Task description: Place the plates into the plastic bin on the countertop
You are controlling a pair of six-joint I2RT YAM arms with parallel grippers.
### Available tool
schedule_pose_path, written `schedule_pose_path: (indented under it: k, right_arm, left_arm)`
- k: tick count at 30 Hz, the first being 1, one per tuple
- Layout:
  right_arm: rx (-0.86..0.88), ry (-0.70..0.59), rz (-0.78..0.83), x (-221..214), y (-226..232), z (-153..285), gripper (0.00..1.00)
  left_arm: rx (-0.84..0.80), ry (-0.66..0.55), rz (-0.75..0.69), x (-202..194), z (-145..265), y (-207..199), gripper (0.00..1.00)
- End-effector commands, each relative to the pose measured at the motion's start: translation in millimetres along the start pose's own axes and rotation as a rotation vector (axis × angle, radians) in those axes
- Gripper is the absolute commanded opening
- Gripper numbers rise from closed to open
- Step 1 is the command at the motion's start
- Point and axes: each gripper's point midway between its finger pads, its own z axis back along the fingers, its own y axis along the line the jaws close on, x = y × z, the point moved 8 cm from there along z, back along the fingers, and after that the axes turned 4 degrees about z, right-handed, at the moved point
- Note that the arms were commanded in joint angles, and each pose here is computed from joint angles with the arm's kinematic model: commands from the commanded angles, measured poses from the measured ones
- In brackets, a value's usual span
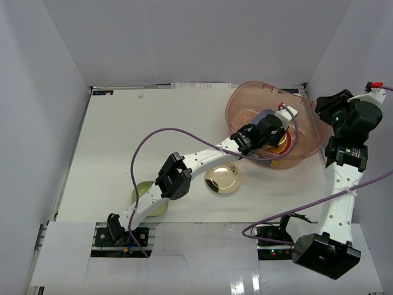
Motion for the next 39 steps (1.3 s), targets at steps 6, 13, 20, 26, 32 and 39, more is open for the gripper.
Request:
schedule_pose_path:
  k: [6,13,20,26,32,39]
  right_arm:
    - [0.091,-0.034,0.021,27,21,14,0.39]
    - [0.197,-0.024,0.045,33,35,25,0.41]
    - [0.456,0.079,-0.016,-7,61,27,0.41]
    - [0.649,0.243,0.018,-77,129,28,0.42]
    - [0.809,0.465,0.119,-192,215,58,0.52]
    - [0.841,0.761,0.226,-335,268,115,0.77]
  left_arm:
    - [-0.047,-0.219,0.020,70,26,-10,0.58]
    - [-0.016,-0.403,-0.004,144,82,-6,0.96]
    - [0.182,-0.473,0.020,177,182,37,0.98]
    - [0.378,-0.409,0.172,116,292,102,0.98]
    - [0.539,-0.299,0.246,42,377,140,0.98]
    - [0.658,-0.357,0.359,-16,456,164,0.98]
